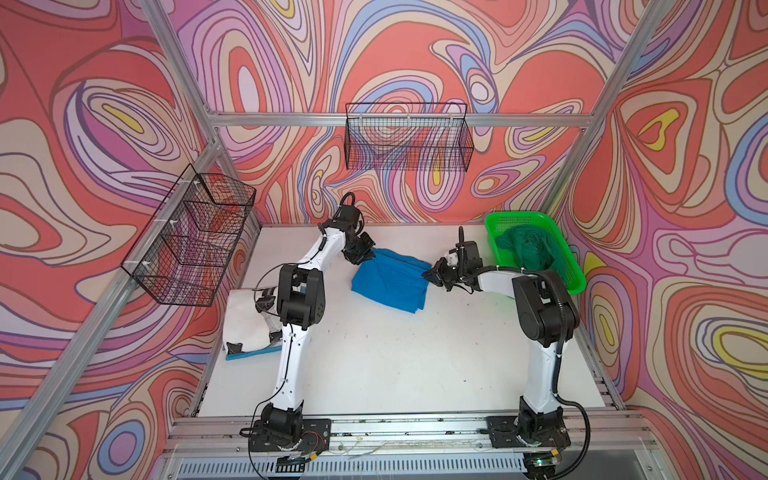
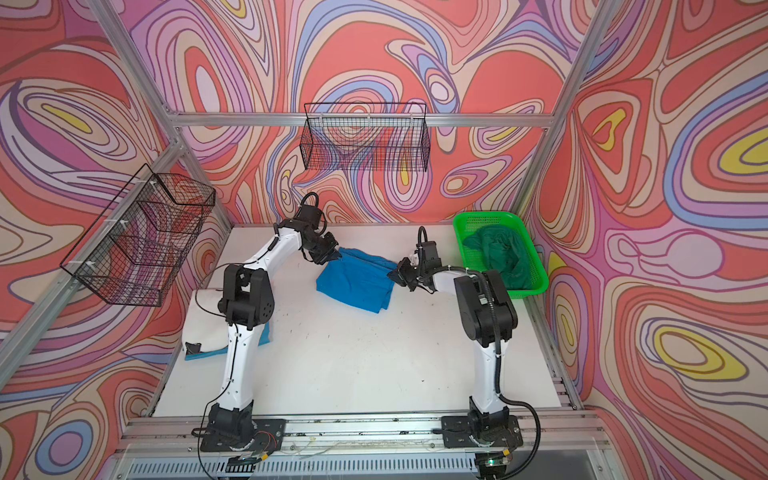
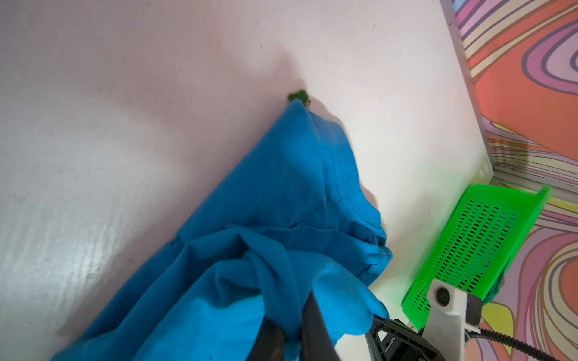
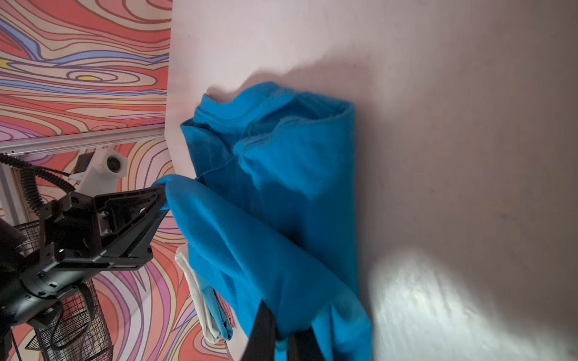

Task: Fold and stack the t-shirts
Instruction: 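Lay the folded edge onto the far half of the blue shirt with both grippers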

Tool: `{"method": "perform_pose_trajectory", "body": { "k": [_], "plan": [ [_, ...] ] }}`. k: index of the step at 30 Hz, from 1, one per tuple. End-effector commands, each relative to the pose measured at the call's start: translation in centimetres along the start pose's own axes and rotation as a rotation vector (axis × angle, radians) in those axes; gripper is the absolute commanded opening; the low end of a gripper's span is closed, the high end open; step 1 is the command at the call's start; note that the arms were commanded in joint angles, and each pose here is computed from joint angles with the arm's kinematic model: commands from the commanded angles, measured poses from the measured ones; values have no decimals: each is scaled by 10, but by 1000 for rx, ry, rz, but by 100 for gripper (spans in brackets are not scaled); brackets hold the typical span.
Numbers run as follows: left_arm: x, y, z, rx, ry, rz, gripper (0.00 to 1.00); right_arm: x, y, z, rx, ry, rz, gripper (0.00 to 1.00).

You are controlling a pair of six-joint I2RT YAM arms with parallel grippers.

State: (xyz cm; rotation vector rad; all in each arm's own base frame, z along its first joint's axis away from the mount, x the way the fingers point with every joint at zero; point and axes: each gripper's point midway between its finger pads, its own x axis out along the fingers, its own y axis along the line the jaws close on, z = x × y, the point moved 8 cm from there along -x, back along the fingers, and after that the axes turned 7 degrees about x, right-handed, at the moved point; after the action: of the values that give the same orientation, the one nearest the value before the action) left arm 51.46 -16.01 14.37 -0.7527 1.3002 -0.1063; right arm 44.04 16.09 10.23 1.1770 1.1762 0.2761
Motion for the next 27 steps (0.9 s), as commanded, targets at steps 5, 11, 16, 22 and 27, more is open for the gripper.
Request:
{"method": "perform_pose_trajectory", "body": {
  "k": [5,11,16,22,27],
  "plan": [
    [13,41,-27,-55,48,71,0,-1,-20,0,14,-39,-67,0],
    [20,71,-66,-96,101,108,0,-1,-36,-22,15,-16,-98,0],
    [15,84,-106,-94,137,126,0,-10,-43,-48,-2,7,-112,0],
    [-9,91,-139,-111,122,91,0,-26,-43,-69,-29,15,-119,0],
    [-40,68,-129,-55,59,81,0,-29,-21,-63,-63,2,-99,0]
  ]
}}
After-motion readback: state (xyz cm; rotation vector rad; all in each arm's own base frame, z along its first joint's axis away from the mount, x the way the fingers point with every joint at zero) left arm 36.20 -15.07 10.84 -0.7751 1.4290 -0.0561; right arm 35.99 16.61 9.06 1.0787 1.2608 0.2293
